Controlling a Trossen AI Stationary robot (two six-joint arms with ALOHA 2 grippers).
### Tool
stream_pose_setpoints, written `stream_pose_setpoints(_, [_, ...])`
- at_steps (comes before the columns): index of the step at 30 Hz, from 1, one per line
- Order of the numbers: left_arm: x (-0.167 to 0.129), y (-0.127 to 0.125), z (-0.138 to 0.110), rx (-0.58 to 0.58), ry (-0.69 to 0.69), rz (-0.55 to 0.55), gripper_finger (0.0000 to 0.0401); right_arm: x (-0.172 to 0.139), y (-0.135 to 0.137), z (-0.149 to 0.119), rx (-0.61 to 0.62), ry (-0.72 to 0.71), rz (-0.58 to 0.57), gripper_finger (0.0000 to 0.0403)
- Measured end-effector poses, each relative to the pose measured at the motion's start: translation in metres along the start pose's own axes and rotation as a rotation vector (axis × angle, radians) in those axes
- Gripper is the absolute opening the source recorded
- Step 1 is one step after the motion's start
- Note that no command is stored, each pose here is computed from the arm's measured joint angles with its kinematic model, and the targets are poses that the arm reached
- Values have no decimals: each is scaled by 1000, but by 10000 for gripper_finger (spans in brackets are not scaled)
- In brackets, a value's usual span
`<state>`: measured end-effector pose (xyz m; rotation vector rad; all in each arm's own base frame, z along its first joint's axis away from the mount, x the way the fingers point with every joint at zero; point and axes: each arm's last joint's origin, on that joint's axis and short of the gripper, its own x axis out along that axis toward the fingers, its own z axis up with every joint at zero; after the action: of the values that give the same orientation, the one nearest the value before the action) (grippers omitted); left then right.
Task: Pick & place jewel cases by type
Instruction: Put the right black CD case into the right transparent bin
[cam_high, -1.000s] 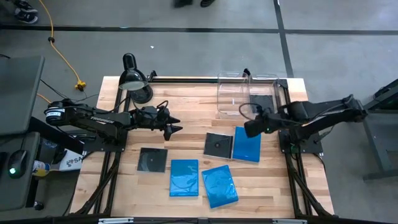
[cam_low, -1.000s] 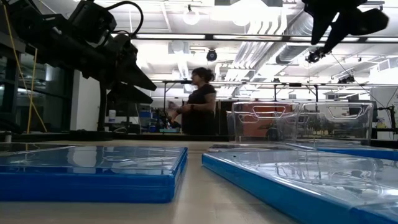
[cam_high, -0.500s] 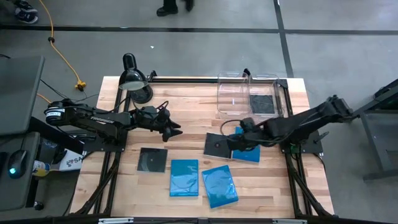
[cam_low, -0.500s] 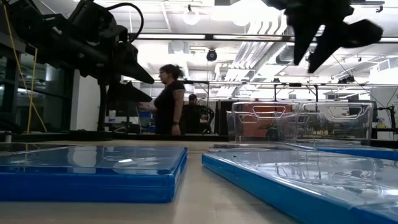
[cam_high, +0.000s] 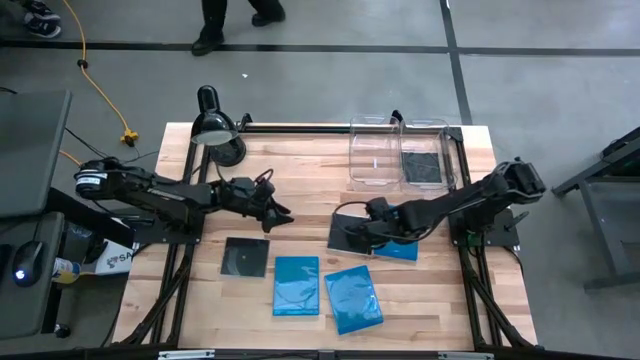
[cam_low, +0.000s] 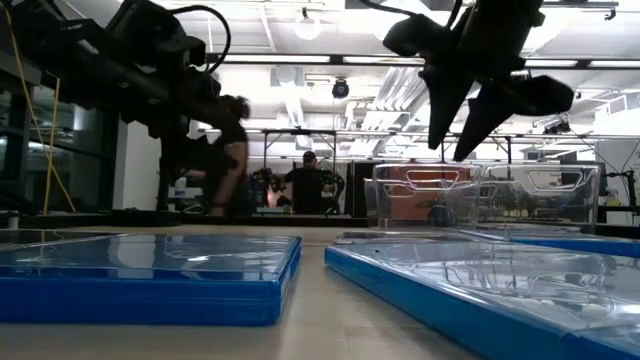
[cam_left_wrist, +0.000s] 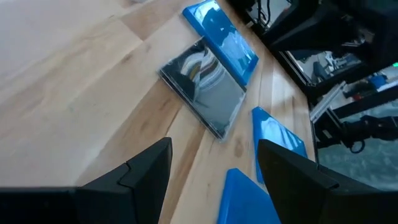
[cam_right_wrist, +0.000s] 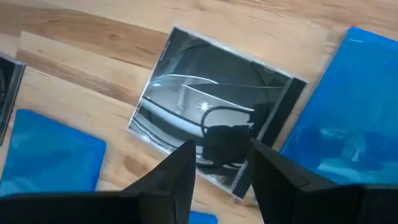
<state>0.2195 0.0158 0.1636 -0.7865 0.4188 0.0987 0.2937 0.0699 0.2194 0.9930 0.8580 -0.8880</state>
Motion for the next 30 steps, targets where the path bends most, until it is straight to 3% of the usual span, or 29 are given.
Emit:
stream_pose_setpoints(6, [13, -4, -18, -99, 8, 62, 236, 9, 0, 6, -31, -14, -12, 130])
stream_pose_setpoints(12, [28, -9, -24, -175, -28, 67, 236, 27, -17, 9, -25, 6, -42, 130])
stream_pose_setpoints(20, [61, -23, -9, -152, -29, 62, 236, 58, -41, -2, 28, 59, 31, 130])
stream_pose_setpoints(30, [95, -26, -6, -140, 34, 64, 236, 64, -50, -5, 45, 101, 23, 130])
